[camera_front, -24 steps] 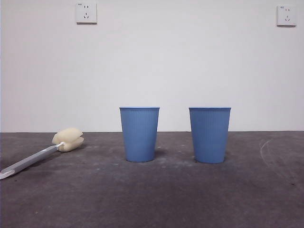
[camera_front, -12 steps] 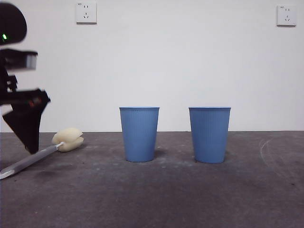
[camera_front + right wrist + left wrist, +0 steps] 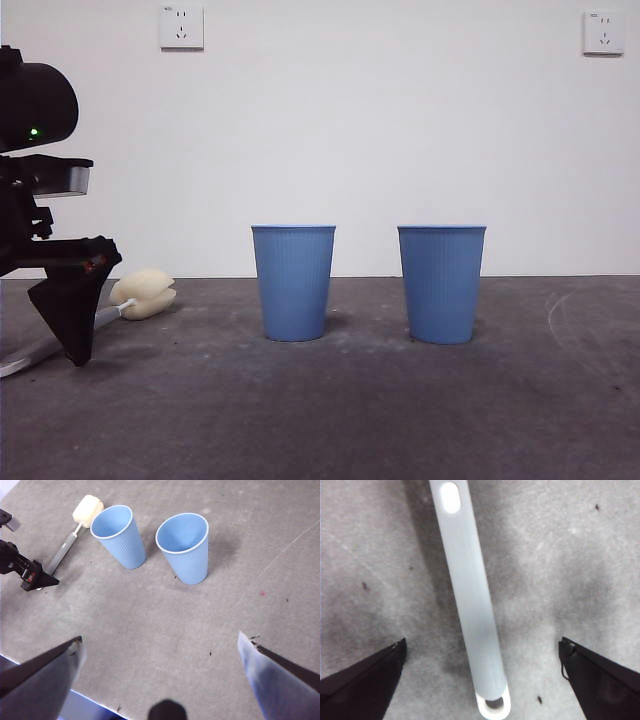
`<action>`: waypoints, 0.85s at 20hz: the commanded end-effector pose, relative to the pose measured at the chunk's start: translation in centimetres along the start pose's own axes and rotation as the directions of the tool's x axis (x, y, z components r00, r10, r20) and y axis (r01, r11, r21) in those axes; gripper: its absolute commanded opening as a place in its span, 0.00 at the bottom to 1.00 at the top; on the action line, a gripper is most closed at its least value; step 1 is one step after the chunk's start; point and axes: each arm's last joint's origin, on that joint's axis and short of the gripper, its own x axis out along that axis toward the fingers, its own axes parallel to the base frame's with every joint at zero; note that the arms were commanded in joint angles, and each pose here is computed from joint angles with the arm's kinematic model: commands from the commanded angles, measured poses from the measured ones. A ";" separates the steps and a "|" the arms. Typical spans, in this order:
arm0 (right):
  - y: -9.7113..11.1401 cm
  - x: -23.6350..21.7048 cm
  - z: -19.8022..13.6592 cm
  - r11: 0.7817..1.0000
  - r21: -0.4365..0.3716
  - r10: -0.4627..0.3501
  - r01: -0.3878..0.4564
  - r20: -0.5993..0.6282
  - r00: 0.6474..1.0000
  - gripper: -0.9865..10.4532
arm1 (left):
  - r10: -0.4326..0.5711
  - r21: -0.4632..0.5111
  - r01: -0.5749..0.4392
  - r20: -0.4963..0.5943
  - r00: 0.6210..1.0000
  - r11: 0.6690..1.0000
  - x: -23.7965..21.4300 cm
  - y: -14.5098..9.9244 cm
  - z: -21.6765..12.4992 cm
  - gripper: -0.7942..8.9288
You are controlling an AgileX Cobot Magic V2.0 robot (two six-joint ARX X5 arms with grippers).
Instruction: Pick up the cup brush,pick up the cup,insert the brush into the cup,clean the cup,put the cup brush back,put the cup back to the fixed position on the table
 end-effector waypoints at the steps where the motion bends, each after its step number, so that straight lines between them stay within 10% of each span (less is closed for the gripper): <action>1: 0.0 0.0 0.1 1.000 0.002 0.001 -0.001 0.002 1.000 0.58 | -0.003 -0.015 0.003 -0.015 1.000 1.000 0.5 -0.2 0.0 0.58; 8: 0.0 0.0 0.2 1.000 0.002 0.001 -0.001 0.002 1.000 0.58 | -0.014 -0.025 0.013 -0.034 0.999 1.000 0.9 -0.5 -0.2 0.21; 17: 0.0 0.0 0.2 1.000 0.002 0.001 -0.001 0.002 1.000 0.58 | -0.014 -0.034 0.013 -0.015 1.000 0.999 0.1 -0.5 -0.1 0.20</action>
